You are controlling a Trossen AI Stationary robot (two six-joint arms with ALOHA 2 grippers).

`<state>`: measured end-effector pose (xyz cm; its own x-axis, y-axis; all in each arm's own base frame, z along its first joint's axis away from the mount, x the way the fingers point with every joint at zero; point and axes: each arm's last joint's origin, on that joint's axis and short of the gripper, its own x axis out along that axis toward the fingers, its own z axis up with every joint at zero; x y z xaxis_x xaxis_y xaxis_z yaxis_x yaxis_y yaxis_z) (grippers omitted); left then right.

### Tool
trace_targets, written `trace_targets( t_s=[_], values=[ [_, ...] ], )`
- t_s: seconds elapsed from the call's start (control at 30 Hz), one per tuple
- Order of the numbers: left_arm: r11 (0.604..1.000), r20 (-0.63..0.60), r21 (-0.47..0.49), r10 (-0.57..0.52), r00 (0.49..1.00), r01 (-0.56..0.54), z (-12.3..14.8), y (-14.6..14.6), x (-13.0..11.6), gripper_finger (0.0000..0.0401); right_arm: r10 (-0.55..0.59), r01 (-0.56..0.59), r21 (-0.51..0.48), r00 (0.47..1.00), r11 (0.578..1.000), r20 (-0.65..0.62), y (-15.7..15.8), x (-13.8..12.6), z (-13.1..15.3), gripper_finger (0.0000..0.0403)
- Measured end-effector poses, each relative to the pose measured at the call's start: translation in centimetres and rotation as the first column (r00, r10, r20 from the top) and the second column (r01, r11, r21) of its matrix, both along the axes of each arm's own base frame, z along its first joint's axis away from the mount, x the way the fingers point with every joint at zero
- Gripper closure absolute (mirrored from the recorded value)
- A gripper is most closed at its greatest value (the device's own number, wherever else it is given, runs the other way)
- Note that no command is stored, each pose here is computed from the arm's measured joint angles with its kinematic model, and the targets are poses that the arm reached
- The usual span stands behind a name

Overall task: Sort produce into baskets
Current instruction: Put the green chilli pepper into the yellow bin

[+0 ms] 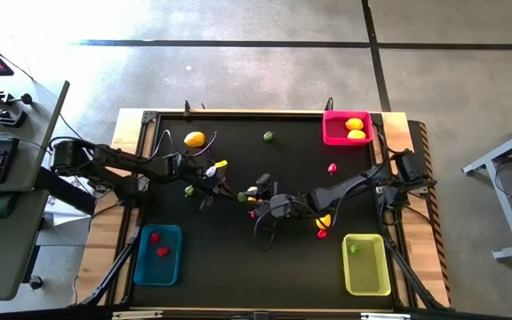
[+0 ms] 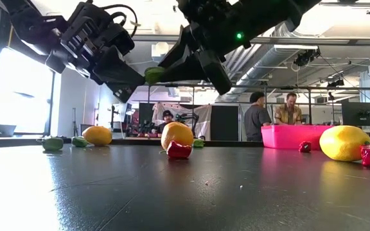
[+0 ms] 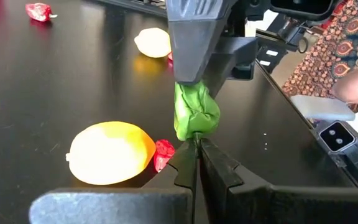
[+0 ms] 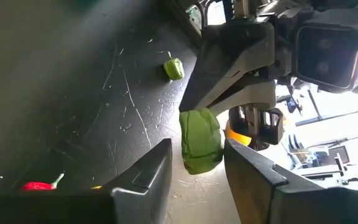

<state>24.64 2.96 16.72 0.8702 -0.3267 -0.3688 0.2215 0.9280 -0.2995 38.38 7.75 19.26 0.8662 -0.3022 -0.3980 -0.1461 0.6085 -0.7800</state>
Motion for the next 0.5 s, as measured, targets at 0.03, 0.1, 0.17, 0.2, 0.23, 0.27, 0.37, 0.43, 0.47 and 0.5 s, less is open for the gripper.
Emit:
trace_targets(
  t_s=[0.03,0.1,0.17,0.2,0.23,0.27,0.37,0.43,0.47,0.5],
  values=[
    [1.0,-0.001,0.0,0.0,1.0,0.0,-0.01,0.0,0.0,0.0401,0.0,0.0,0.0,1.0,1.0,0.002,0.0,0.01,0.02,0.0274],
    [1.0,0.0,0.0,0.001,1.0,-0.001,0.0,0.01,0.0,0.0401,0.0,0.0,0.001,1.0,1.0,0.007,-0.01,0.03,0.06,0.0284],
    [1.0,0.0,0.001,0.0,1.0,0.0,-0.01,0.0,0.0,0.0401,-0.002,0.002,0.0,1.0,1.0,0.007,-0.01,0.03,0.06,0.0296],
    [1.0,0.0,0.001,0.0,1.0,0.0,-0.01,0.0,0.0,0.0401,-0.002,0.002,-0.001,1.0,1.0,0.007,-0.02,0.03,0.06,0.0304],
    [1.0,0.001,0.002,0.0,1.0,0.0,-0.01,0.01,0.0,0.0401,-0.003,0.003,0.0,1.0,1.0,0.009,-0.01,0.03,0.07,0.0312],
    [1.0,0.002,0.004,-0.001,1.0,0.001,0.0,0.01,0.0,0.0401,-0.003,0.003,0.002,1.0,1.0,0.014,0.0,0.04,0.1,0.0321],
    [1.0,0.012,0.028,-0.009,1.0,0.009,0.01,-0.02,0.02,0.0401,-0.004,0.004,0.001,1.0,1.0,0.016,-0.01,0.05,0.11,0.0345],
    [0.999,0.017,0.05,-0.013,1.0,0.012,0.0,-0.14,0.04,0.0398,-0.005,0.005,0.003,1.0,1.0,0.017,0.0,0.05,0.12,0.0359],
    [0.998,0.021,0.066,-0.017,1.0,0.016,0.0,-0.25,0.06,0.0395,-0.006,0.005,0.006,1.0,1.0,0.017,0.01,0.03,0.12,0.0365],
    [0.996,0.025,0.084,-0.019,1.0,0.017,0.0,-0.39,0.09,0.0391,-0.006,0.006,0.011,1.0,1.0,0.017,0.05,-0.01,0.16,0.0369]
  ],
)
